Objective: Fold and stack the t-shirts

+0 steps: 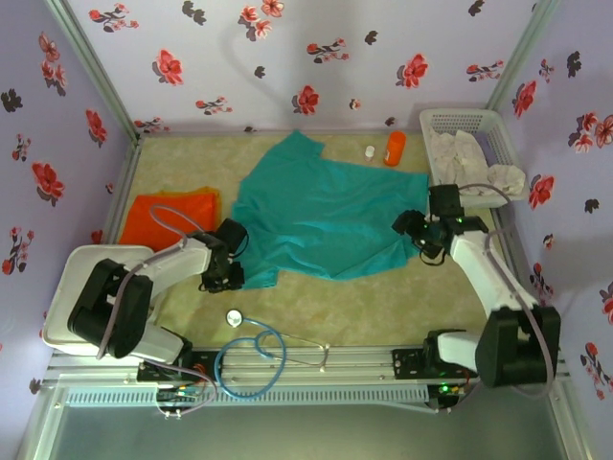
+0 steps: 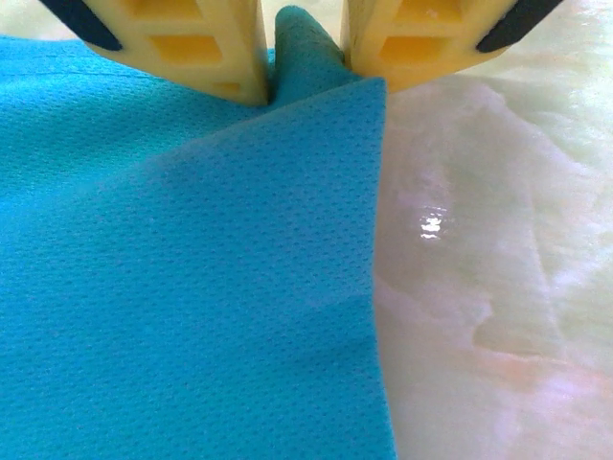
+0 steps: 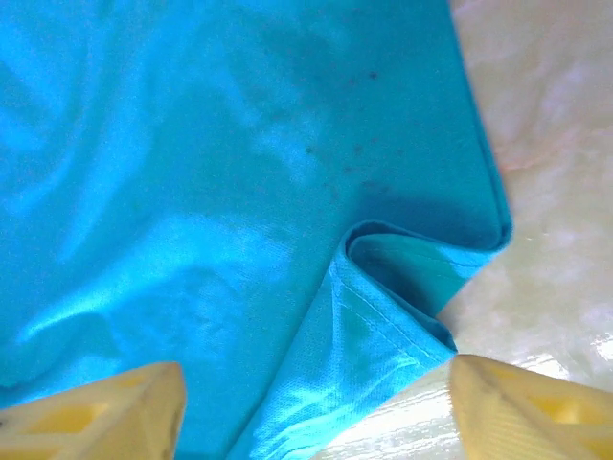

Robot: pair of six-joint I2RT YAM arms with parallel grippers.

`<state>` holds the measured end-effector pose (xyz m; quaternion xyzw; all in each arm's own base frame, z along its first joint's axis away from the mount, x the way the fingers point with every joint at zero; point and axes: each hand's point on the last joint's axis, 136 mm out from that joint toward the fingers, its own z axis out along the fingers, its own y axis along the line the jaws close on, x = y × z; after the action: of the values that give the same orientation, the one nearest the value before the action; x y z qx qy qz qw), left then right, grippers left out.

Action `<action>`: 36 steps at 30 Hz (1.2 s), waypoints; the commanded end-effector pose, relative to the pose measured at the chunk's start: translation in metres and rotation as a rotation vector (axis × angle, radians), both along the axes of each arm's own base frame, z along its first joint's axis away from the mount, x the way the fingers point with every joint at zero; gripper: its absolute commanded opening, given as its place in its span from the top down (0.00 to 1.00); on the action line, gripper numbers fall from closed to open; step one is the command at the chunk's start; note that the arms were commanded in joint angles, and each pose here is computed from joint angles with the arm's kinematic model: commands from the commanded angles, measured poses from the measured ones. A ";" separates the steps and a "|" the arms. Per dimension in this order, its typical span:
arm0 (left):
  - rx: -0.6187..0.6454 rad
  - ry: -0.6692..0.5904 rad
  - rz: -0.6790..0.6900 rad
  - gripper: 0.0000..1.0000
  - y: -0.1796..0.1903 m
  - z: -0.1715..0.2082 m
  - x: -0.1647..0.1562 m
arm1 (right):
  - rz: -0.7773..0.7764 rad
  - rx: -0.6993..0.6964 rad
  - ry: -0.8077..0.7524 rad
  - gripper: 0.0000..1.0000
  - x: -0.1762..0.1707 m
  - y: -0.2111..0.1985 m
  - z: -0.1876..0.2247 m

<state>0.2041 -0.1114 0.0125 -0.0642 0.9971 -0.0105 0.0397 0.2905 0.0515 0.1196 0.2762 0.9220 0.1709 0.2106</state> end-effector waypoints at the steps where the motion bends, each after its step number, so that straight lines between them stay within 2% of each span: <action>1: -0.057 -0.009 -0.042 0.76 -0.016 -0.014 0.008 | -0.022 -0.067 0.086 0.39 -0.034 -0.015 -0.029; 4: -0.061 -0.008 -0.043 0.78 -0.017 -0.013 0.007 | -0.039 -0.065 0.111 0.48 -0.048 -0.016 -0.050; 11: -0.064 0.003 -0.048 0.83 -0.016 -0.014 0.004 | -0.058 -0.014 0.114 0.51 -0.044 -0.010 -0.082; 24: -0.078 0.005 -0.038 0.86 -0.019 -0.018 0.003 | -0.059 0.013 0.081 0.56 -0.018 -0.002 -0.088; 36: -0.078 0.008 -0.047 0.88 -0.019 -0.019 0.003 | -0.056 0.026 0.088 0.70 -0.019 0.007 -0.095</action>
<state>0.2057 -0.1141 0.0122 -0.0540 0.9976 -0.0158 0.0402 0.2680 0.0565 0.0228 0.3049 0.9242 0.1603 0.1647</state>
